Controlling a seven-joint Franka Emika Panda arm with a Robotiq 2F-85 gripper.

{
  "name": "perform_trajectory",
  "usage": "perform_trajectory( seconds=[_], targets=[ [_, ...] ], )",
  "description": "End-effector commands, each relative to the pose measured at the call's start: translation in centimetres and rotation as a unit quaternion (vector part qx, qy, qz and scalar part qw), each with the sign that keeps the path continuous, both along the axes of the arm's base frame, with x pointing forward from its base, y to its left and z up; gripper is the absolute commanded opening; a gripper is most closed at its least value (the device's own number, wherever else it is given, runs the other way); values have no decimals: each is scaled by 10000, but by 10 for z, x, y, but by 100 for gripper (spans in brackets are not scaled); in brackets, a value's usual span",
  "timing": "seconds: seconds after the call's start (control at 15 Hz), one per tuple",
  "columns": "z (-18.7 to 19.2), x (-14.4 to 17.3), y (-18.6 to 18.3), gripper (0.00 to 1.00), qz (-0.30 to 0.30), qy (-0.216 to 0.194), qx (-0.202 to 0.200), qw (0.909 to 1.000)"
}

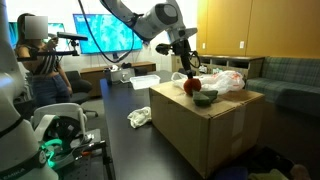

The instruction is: Put all the objects from the box on the table, and then put all the objects that were on the table on the box

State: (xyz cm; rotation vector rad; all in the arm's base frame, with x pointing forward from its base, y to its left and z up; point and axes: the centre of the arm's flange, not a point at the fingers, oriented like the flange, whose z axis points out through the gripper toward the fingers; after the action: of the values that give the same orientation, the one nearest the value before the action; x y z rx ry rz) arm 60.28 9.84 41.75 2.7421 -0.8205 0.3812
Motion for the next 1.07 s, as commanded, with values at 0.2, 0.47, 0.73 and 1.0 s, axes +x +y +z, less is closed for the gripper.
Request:
perform_trajectory(
  seconds=[0.2,0.47,0.73,1.0],
  targets=[
    [-5,-60,14,100,235,296,62,9993],
    [-19,-108,29,100,-82,343,275,9990],
    [-43,-151,44,100,-310,430,425,9977],
    [-90,-191,64,100,-241,747,472,9958]
  ],
)
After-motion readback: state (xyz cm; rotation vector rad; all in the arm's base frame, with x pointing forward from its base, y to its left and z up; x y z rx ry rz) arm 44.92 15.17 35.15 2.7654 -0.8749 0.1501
